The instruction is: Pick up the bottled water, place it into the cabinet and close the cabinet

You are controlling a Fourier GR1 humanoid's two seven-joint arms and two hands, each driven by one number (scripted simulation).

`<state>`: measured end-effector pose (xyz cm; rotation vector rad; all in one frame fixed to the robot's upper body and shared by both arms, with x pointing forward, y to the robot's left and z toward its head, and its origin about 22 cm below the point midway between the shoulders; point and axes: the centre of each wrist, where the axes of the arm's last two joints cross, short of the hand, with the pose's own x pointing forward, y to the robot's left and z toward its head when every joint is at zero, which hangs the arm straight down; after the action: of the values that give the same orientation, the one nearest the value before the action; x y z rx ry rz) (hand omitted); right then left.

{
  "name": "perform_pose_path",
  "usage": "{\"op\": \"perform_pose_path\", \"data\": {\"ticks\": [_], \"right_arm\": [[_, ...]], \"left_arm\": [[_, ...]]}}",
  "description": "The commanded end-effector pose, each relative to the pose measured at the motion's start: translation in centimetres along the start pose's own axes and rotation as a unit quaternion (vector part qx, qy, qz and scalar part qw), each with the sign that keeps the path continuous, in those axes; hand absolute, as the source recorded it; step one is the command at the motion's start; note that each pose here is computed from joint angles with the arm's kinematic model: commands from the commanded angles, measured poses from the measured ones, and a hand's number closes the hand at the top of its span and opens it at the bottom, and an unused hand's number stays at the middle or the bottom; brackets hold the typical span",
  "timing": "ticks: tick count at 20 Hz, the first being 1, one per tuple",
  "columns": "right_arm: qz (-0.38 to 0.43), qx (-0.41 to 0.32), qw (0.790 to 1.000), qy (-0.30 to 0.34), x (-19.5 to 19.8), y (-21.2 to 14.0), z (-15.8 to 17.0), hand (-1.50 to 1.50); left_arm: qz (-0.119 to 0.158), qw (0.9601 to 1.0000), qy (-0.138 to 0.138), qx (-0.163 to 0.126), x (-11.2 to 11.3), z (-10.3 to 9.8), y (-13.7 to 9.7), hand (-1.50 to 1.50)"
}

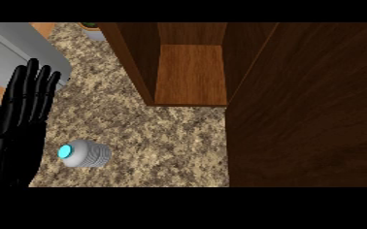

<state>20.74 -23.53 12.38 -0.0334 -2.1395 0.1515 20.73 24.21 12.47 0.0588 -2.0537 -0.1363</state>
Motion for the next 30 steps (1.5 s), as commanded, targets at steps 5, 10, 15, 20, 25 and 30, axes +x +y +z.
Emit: {"op": "perform_pose_path", "data": {"ticks": [5,10,15,20,25,30], "right_arm": [[-0.03,-0.017,0.999,-0.01,2.6,-0.2,0.9,-1.5],[-0.104,0.024,0.985,0.133,3.0,0.6,4.6,-1.5],[-0.109,0.015,0.984,0.138,4.8,0.2,6.6,-1.5],[-0.109,0.031,0.984,0.136,7.0,-0.1,7.8,-1.5],[-0.109,0.031,0.984,0.14,9.3,-0.5,9.8,-1.5],[-0.11,0.032,0.983,0.144,8.4,-0.4,9.8,-1.5]], "left_arm": [[0.094,0.9886,-0.06,-0.101,0.5,2.6,6.1,-1.5],[0.155,0.9772,0.078,-0.122,-0.4,5.4,7.3,-1.5],[0.161,0.974,0.085,-0.134,1.7,7.7,9.7,-1.5],[0.156,0.9736,0.113,-0.122,2.2,9.5,11.4,-1.5],[0.135,0.9769,0.113,-0.12,1.5,11.1,11.4,-1.5],[0.127,0.9802,0.122,-0.09,-2.0,10.0,11.0,-1.5]]}}
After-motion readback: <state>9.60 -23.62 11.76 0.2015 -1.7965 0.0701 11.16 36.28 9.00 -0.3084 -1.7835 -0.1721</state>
